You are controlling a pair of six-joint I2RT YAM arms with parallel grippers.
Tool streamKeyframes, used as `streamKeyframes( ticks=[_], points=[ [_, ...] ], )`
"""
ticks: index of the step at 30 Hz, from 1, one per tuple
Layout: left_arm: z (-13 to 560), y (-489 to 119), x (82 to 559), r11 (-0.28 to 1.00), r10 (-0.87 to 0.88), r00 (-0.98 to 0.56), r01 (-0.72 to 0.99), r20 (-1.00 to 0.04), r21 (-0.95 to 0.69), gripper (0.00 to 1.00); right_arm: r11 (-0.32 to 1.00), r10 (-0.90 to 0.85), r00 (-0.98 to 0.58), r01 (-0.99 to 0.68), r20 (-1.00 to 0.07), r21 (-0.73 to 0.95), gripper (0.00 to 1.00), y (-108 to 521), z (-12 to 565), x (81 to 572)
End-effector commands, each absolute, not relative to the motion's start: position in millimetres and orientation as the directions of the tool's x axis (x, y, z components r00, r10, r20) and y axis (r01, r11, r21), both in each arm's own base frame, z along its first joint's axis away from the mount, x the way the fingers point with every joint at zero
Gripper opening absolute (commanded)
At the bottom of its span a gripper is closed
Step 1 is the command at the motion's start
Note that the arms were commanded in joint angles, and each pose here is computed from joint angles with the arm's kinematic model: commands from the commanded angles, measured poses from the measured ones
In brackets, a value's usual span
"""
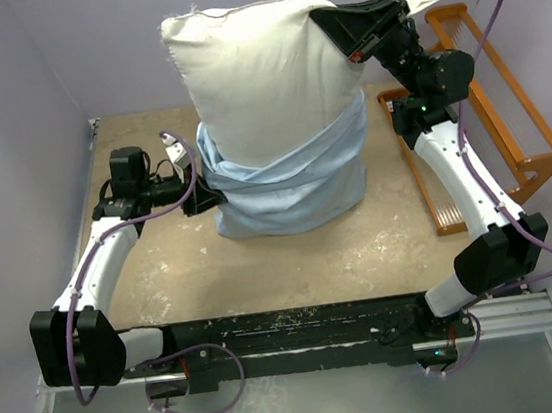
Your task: Remove the pillowcase from the pillow
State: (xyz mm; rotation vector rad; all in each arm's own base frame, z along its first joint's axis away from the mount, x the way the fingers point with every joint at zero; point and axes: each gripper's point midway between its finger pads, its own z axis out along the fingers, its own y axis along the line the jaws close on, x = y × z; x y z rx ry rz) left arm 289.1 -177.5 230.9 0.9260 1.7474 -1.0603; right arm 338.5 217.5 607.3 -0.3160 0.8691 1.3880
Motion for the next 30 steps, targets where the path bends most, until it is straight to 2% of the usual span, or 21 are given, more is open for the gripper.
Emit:
streamKeyframes(
  ticks=[1,2,3,6,12,16,21,25,27,28,29,30],
  points=[
    [251.9,-183.3,291.0,0.354,0.091,-0.303,0.900,-0.949,-0.254,0.24,0.170,0.848,0.100,-0.982,-0.520,0.089,0.00,184.0,686.7,271.3],
    [251.9,-181.4,296.8,0.387,0.083,-0.294,0.890,-0.952,-0.241,0.12,0.172,0.851,0.102,-0.981,-0.514,0.089,0.00,182.6,688.2,270.7],
    [250.7,-178.7,302.3,0.421,0.078,-0.289,0.877,-0.954,-0.231,0.06,0.172,0.854,0.103,-0.981,-0.509,0.089,0.00,181.5,689.6,269.7],
    [242.1,-175.7,310.3,0.467,0.061,-0.321,0.846,-0.945,-0.257,0.01,0.175,0.860,0.108,-0.981,-0.498,0.089,0.00,178.9,694.0,267.6],
    [220.6,-172.1,312.7,0.510,0.037,-0.435,0.782,-0.899,-0.358,0.00,0.181,0.880,0.126,-0.980,-0.458,0.077,0.00,169.1,708.7,260.2],
    [202.5,-151.8,314.4,0.593,0.097,-0.443,0.745,-0.891,-0.306,0.00,0.197,0.895,0.150,-0.978,-0.419,0.069,0.00,155.5,723.8,256.2],
    [188.6,-134.4,304.9,0.623,0.148,-0.437,0.738,-0.887,-0.260,0.00,0.210,0.917,0.174,-0.976,-0.360,0.064,0.00,137.8,741.3,254.9],
    [173.7,-120.3,307.5,0.686,0.196,-0.438,0.701,-0.878,-0.197,0.00,0.210,0.946,0.181,-0.974,-0.270,0.082,0.00,111.7,756.1,256.5],
    [187.3,-126.8,296.8,0.615,0.184,-0.428,0.752,-0.885,-0.237,0.00,0.198,0.951,0.173,-0.977,-0.255,0.077,0.00,107.2,760.9,255.2],
    [203.1,-132.1,289.7,0.563,0.152,-0.420,0.781,-0.895,-0.271,0.03,0.200,0.948,0.175,-0.977,-0.267,0.069,0.00,109.3,762.0,254.3],
    [223.2,-137.6,283.0,0.508,0.112,-0.405,0.808,-0.908,-0.298,0.22,0.207,0.943,0.179,-0.976,-0.280,0.071,0.00,111.2,761.6,256.1],
    [244.1,-143.7,274.8,0.443,0.083,-0.376,0.844,-0.923,-0.304,0.46,0.209,0.941,0.180,-0.975,-0.285,0.073,0.00,111.9,760.4,256.9]
  ],
)
